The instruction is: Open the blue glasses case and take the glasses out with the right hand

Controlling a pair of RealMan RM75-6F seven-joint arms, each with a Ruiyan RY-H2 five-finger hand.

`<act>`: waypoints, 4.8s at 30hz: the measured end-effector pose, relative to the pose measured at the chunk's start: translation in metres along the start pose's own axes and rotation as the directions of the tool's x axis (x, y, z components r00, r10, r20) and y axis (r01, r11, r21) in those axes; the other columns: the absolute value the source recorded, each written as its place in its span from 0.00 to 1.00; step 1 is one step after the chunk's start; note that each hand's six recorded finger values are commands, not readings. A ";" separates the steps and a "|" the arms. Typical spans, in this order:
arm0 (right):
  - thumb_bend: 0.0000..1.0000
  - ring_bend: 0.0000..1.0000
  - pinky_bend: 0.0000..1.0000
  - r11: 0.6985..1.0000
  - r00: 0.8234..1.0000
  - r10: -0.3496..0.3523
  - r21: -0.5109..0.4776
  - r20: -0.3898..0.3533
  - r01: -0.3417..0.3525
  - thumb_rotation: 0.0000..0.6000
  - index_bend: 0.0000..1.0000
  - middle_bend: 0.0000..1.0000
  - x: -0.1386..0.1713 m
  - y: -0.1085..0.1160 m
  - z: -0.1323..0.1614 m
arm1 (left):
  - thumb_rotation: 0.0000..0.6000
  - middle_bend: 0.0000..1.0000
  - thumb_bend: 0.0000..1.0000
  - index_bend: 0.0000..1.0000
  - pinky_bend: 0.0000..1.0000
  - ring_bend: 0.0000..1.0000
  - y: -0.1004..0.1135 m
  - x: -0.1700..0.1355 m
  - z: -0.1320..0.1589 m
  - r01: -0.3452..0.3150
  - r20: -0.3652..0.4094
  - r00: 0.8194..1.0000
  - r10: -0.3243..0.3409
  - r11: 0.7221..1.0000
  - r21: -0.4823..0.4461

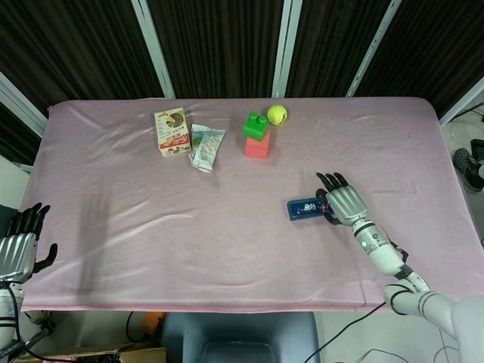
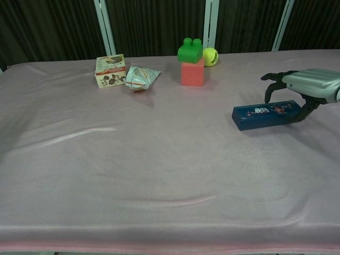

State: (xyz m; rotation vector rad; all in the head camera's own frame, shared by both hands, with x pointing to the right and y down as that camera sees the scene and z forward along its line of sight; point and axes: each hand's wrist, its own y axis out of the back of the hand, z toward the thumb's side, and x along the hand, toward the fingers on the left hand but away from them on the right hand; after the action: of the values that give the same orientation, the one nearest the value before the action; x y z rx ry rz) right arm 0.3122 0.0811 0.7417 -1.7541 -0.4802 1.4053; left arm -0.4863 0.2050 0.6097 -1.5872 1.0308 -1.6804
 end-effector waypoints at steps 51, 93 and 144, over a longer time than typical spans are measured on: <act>0.63 0.00 0.00 1.000 1.000 0.000 -0.008 0.020 0.000 1.00 0.60 0.09 -0.004 0.010 0.000 | 1.00 0.00 0.41 0.00 0.02 0.00 -0.002 -0.001 0.001 0.011 0.006 1.000 -0.011 1.000 0.013; 0.51 0.00 0.00 0.988 0.990 0.111 0.115 -0.091 -0.101 1.00 0.43 0.06 -0.003 0.018 0.074 | 1.00 0.00 0.41 0.00 0.02 0.00 0.004 -0.002 -0.002 -0.001 0.014 1.000 0.001 1.000 -0.021; 0.55 0.00 0.00 0.976 0.983 0.173 0.142 -0.059 -0.164 1.00 0.47 0.06 0.075 -0.006 -0.005 | 1.00 0.00 0.41 0.00 0.02 0.00 -0.011 0.004 0.007 0.038 0.012 0.999 -0.038 0.999 0.027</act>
State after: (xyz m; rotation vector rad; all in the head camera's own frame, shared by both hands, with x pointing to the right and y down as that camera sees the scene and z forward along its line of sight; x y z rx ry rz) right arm 0.3405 0.1372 0.6998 -1.7594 -0.1951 1.4510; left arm -0.4790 0.2067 0.6207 -1.6076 0.9738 -1.6998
